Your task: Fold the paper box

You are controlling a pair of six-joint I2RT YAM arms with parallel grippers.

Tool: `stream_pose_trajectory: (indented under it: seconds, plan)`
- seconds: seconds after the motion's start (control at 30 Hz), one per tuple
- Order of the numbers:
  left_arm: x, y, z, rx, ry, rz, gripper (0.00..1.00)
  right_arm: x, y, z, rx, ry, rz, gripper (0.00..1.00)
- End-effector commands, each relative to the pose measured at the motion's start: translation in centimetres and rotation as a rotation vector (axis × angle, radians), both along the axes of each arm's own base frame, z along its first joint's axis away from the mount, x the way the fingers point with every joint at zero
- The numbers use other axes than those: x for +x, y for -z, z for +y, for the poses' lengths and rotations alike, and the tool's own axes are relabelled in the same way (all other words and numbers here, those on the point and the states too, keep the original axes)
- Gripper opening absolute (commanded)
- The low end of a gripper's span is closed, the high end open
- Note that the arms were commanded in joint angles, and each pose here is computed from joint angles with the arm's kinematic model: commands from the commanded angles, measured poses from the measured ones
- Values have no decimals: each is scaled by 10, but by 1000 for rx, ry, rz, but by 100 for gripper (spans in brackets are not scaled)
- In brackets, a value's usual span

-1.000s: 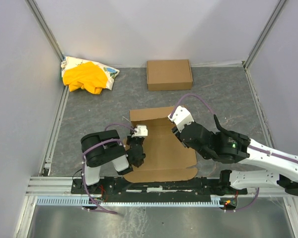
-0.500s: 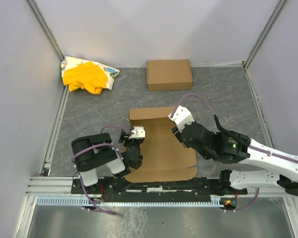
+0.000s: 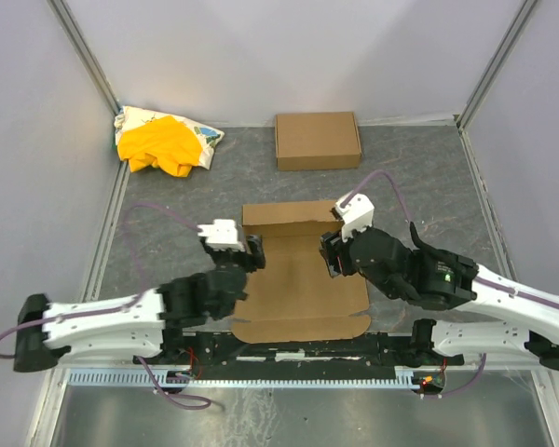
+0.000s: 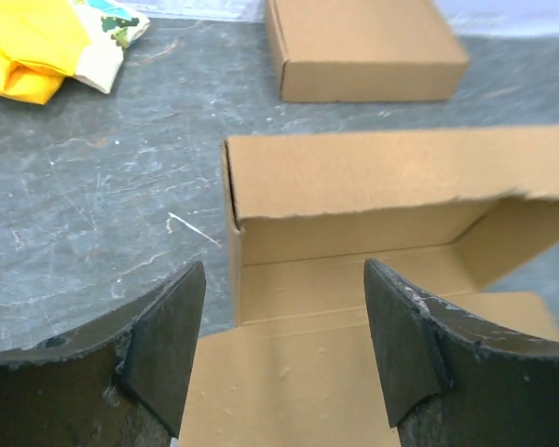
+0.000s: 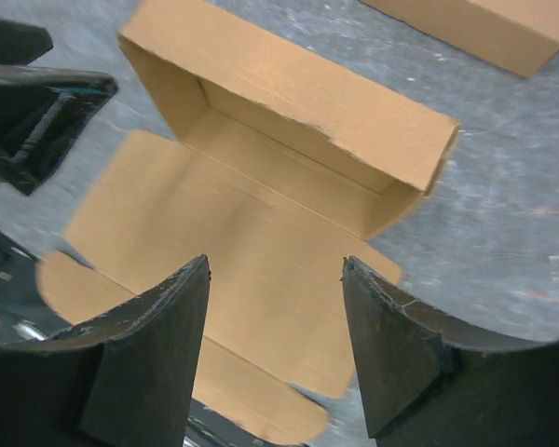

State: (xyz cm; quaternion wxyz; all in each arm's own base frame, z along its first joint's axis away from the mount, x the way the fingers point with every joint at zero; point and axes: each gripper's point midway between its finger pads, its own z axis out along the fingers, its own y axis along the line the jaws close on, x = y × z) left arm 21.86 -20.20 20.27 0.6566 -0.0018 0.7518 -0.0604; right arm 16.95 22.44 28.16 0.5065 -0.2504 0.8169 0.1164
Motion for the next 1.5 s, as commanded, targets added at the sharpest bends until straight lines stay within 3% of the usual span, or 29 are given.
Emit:
stream_pose_trajectory:
  seconds: [0.0, 0.07, 0.17, 0.33, 0.47, 0.63, 1.0, 1.27, 1.47]
  plan:
    - [-22, -38, 29, -128, 85, 58, 75, -1, -12, 27, 374, 49, 52, 68]
    - [-24, -78, 43, -173, 106, 4, 75, -2, -2, 44, 529, 45, 86, 68]
    - [-24, -132, 60, -135, 96, -59, 80, 1, 7, 67, 755, 72, 132, 69]
    - [-11, -192, 87, 119, -74, -111, 90, 19, 19, 100, 882, 104, 110, 81]
    - [-4, -217, 92, 48, -79, -129, 90, 37, 19, 113, 1032, 165, 92, 84]
    - [-3, -204, 77, 78, -26, -83, 88, 64, 30, 126, 1201, 209, 110, 85]
    - [-6, -187, 83, 80, -9, -102, 88, 97, 44, 130, 1262, 279, 45, 86]
    - [-5, -181, 81, 97, -2, -98, 88, 118, 63, 114, 1164, 465, 6, 70]
    - [-5, -174, 80, 111, -1, -95, 88, 128, 66, 105, 1192, 524, -49, 60]
